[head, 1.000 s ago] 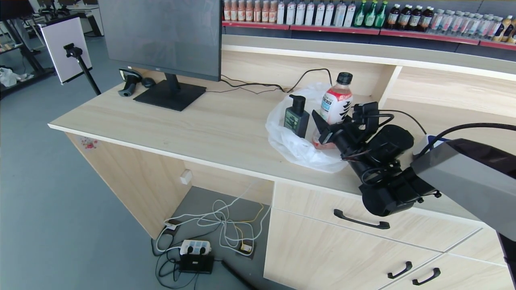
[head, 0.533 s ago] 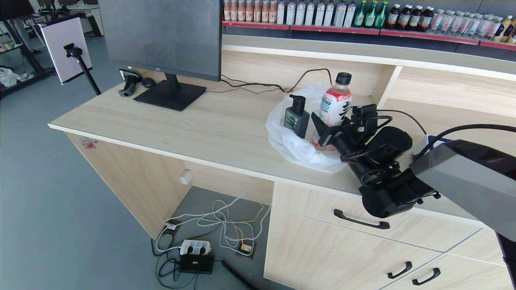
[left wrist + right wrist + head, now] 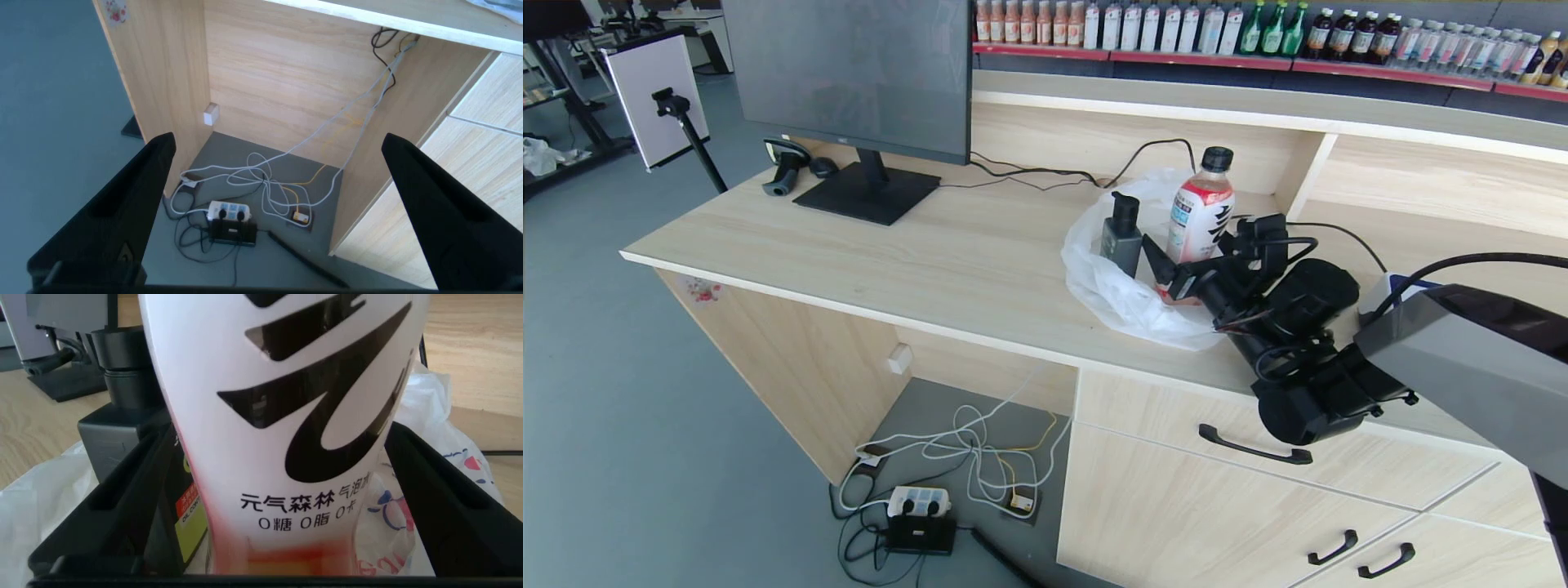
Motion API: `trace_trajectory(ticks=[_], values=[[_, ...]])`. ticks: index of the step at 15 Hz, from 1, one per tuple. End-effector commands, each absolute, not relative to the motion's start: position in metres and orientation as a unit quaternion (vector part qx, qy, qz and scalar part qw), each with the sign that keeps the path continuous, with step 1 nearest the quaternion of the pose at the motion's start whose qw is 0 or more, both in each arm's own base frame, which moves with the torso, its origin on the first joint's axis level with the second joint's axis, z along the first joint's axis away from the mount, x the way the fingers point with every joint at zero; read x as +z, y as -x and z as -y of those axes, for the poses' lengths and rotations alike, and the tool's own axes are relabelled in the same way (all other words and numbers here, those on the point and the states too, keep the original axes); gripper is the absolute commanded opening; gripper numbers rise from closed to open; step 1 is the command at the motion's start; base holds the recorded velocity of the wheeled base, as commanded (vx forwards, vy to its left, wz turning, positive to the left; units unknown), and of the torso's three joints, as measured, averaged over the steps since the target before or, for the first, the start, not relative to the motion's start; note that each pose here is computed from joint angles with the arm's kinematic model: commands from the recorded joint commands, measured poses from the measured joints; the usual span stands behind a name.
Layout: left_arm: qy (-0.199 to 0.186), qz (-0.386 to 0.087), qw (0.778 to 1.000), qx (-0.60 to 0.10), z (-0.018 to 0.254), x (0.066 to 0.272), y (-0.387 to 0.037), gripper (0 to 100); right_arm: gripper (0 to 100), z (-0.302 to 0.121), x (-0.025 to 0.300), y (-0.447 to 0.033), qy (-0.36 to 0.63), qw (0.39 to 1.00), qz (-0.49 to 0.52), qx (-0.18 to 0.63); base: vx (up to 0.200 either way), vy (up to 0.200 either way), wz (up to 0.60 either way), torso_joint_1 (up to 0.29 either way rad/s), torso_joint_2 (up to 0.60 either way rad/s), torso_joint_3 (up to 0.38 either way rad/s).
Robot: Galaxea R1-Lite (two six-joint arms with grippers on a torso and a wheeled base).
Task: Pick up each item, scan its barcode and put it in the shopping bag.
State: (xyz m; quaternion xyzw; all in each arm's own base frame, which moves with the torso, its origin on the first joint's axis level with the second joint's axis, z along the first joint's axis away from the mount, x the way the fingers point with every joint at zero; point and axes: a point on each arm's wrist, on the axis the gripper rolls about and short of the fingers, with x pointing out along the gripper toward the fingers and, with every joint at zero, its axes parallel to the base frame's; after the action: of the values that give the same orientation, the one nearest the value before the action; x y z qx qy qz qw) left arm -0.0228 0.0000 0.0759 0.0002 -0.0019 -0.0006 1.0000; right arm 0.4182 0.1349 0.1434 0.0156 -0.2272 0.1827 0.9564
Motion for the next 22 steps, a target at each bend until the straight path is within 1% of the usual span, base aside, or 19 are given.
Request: trace_trajectory(ticks=[1,6,12,13,17,22], values=[[-0.001,0.002,1.0,-0.001,0.0,0.076,0.023,100,100,-0.134,0.149,-0.416,-0.016,0.955,0.234,0.183,0.0,0.0,0.0,0.0,0.0,0.0],[-0.001,0.002,1.0,-0.001,0.0,0.076,0.023,100,100,-0.129,0.157,-0.407,-0.015,0.956,0.232,0.181,0.0,0.0,0.0,0.0,0.0,0.0],[0.0,0.0,1.0,-0.001,0.0,0.075,0.023,100,100,-0.12,0.171,-0.374,-0.013,0.959,0.215,0.182,0.0,0.0,0.0,0.0,0.0,0.0],[0.0,0.0,1.0,-0.001,0.0,0.075,0.023,100,100,-0.118,0.179,-0.366,-0.014,0.958,0.221,0.182,0.0,0.0,0.0,0.0,0.0,0.0],[0.001,0.0,1.0,-0.001,0.0,0.075,0.023,100,100,-0.109,0.193,-0.339,-0.014,0.958,0.221,0.181,0.0,0.0,0.0,0.0,0.0,0.0],[-0.001,0.0,1.0,-0.001,0.0,0.075,0.023,100,100,-0.097,0.209,-0.286,-0.014,0.957,0.218,0.189,0.0,0.0,0.0,0.0,0.0,0.0]])
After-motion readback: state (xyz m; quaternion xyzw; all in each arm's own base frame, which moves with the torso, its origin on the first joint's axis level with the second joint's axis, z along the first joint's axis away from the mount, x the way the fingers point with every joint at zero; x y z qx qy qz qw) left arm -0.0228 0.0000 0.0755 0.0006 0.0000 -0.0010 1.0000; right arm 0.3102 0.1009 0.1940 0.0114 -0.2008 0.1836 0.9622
